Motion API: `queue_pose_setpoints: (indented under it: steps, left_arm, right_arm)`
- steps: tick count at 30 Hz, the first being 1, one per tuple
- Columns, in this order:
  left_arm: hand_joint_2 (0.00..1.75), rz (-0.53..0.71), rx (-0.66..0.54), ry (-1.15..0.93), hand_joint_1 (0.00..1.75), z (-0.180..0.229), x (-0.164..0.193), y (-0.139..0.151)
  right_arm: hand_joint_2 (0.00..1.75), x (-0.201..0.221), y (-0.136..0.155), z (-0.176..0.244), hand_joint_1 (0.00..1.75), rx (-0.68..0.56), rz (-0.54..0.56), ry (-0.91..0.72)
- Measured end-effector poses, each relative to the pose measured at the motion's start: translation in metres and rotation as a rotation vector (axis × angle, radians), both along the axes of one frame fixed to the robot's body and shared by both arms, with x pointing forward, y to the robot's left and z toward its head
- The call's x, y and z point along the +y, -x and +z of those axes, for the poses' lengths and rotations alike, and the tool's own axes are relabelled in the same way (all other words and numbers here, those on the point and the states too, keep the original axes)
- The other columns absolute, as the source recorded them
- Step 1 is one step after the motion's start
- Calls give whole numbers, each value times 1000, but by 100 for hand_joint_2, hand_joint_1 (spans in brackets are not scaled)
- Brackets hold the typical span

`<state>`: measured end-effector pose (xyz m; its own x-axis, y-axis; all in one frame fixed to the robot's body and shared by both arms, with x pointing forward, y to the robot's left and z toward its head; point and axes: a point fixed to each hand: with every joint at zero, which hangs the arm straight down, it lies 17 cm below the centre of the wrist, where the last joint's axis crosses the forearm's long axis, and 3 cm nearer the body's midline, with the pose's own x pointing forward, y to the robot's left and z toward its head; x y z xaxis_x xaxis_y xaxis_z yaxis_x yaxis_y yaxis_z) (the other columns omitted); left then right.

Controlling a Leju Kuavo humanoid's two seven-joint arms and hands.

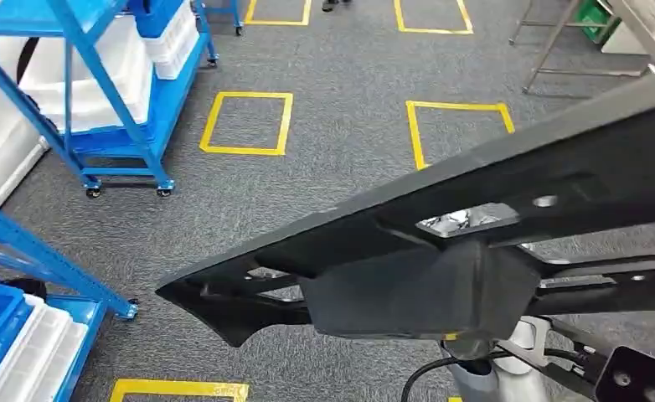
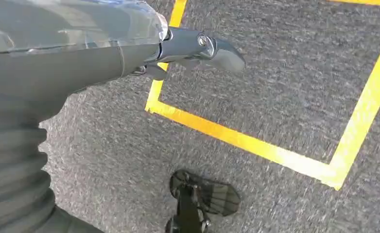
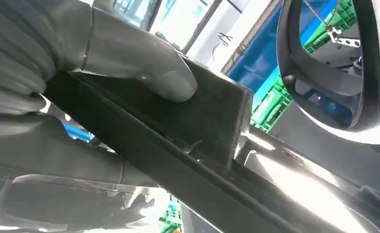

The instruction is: Take the parts from the cabinet and place them on the table.

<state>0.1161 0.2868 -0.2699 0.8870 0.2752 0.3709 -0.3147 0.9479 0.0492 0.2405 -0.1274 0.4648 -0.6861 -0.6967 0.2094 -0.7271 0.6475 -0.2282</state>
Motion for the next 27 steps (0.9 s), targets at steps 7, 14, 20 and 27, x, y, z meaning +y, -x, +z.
queue_pose_setpoints:
  steps: [7, 14, 20, 27]
  left_arm:
    - [175, -15, -5, 5, 0, 0, -5, 2]
    - [175, -21, -18, 3, 0, 1, -5, -2]
    - [175, -16, -22, 2, 0, 2, -4, -4]
    - [175, -6, -23, 5, 0, 2, -4, -4]
  right_arm:
    - [175, 5, 3, 1, 175, -2, -2, 0]
    - [175, 3, 7, 1, 175, -15, 2, -12]
    - [175, 3, 8, 3, 175, -22, 2, -12]
    - [175, 2, 9, 4, 175, -13, 10, -11]
